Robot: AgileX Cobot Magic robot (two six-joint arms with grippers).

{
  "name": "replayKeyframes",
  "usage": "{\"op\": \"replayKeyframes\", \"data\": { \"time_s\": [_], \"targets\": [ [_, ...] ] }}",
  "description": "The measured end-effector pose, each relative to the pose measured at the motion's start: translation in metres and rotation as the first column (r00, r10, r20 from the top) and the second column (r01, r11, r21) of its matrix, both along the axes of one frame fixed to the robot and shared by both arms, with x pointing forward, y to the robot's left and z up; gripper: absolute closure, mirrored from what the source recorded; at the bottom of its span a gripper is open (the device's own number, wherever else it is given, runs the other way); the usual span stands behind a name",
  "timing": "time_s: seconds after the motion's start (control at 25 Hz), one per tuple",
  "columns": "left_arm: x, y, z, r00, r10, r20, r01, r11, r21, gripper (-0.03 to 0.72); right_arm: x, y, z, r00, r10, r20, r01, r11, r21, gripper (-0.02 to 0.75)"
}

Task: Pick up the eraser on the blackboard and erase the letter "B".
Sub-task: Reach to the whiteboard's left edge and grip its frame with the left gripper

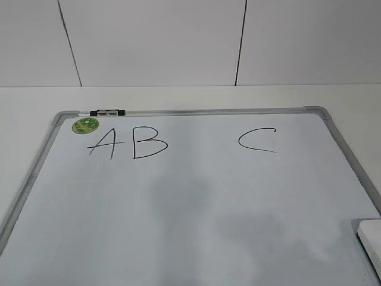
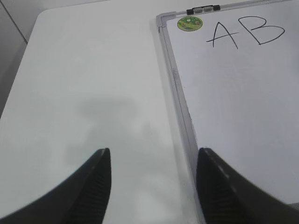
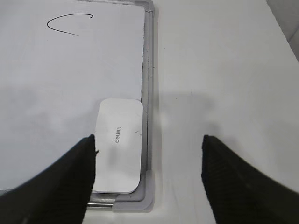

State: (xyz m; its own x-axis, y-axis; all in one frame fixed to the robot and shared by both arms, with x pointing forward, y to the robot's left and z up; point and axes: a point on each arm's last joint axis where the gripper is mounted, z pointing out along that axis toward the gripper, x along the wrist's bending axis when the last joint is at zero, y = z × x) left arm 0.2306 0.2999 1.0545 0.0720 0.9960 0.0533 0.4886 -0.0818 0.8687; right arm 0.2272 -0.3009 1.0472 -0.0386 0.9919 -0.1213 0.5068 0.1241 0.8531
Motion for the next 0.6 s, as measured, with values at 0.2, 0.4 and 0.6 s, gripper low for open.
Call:
{"op": "replayKeyframes", "data": {
  "time_s": [0.2, 0.4, 0.6],
  "targets": [
    [0.005, 0.000, 0.001, 1.000, 0.002, -0.030, -0.002, 1.000, 0.004, 0.255, 0.003, 0.000, 0.001, 0.999, -0.009, -0.033, 0.010, 1.000, 0.015, 0.169],
    [0.030, -0.003, 0.014, 0.986, -0.014, -0.169, 0.011, 1.000, -0.017, 0.255, 0.022, 0.000, 0.001, 0.986, -0.026, -0.167, 0.033, 0.999, 0.041, 0.169],
    [0.062, -0.008, 0.029, 0.952, -0.045, -0.303, 0.026, 0.997, -0.067, 0.255, 0.040, 0.000, 0.014, 0.956, -0.042, -0.291, 0.062, 0.996, 0.060, 0.169]
  ]
}}
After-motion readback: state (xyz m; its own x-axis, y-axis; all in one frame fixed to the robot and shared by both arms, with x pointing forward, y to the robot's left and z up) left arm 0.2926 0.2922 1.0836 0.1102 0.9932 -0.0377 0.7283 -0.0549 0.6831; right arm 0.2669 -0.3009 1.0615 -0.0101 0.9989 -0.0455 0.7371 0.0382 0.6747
